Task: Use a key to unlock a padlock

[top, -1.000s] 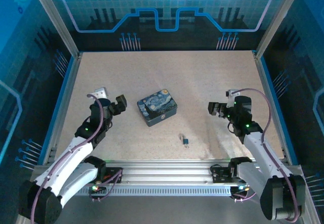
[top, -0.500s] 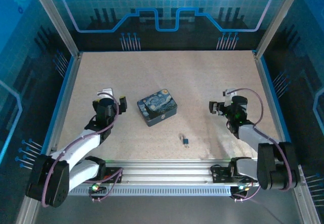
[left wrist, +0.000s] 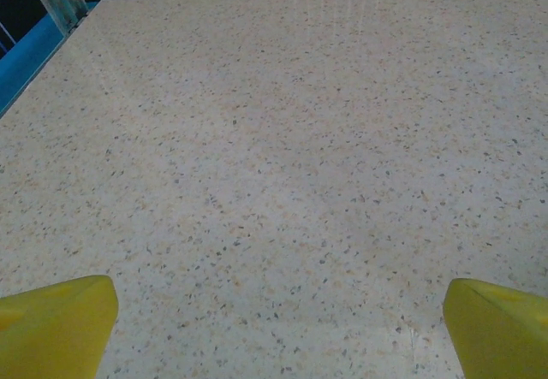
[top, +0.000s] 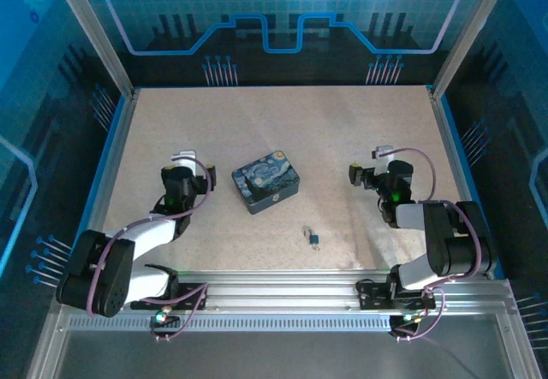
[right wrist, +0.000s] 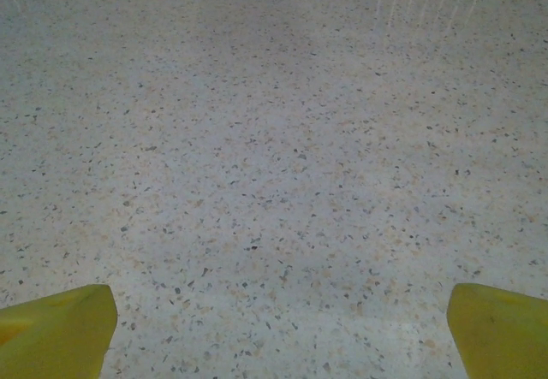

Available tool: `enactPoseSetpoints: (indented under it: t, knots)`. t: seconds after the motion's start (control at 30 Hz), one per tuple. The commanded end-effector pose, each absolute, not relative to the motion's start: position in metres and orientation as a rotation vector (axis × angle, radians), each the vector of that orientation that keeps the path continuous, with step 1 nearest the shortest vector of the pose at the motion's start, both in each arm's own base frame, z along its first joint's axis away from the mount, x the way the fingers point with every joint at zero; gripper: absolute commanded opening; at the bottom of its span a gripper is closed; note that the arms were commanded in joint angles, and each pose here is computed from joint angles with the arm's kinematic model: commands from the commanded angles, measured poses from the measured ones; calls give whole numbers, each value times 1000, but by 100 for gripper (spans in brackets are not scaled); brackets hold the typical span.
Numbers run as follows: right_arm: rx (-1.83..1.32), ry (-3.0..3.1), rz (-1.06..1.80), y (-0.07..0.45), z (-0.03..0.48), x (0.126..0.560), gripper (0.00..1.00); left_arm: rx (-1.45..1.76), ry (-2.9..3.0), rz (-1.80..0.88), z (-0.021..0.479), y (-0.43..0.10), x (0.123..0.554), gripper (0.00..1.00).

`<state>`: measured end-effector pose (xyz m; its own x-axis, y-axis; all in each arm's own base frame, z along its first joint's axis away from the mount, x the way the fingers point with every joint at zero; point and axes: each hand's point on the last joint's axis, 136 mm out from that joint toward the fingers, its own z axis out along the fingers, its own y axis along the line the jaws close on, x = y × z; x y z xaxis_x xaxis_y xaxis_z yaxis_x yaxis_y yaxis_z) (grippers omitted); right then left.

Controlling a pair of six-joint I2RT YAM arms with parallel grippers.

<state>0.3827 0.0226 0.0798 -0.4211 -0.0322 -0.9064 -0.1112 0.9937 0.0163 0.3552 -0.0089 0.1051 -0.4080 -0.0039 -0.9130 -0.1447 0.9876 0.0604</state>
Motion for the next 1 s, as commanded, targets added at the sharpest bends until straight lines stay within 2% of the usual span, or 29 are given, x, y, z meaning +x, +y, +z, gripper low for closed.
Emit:
enactPoseSetpoints:
  t: [0.0, 0.23, 0.4, 0.97]
  knots:
    - [-133, 1948, 87, 25, 96, 395, 100, -55, 1935, 142, 117, -11, 368, 99]
    - [-140, 1959, 53, 27, 95, 396, 100, 15, 1933, 116, 116, -15, 388, 99]
    - [-139, 1960, 52, 27, 95, 396, 100, 80, 1909, -3, 112, -33, 394, 99]
    - [-141, 1962, 48, 27, 94, 396, 100, -76, 1889, -9, 96, -5, 396, 99]
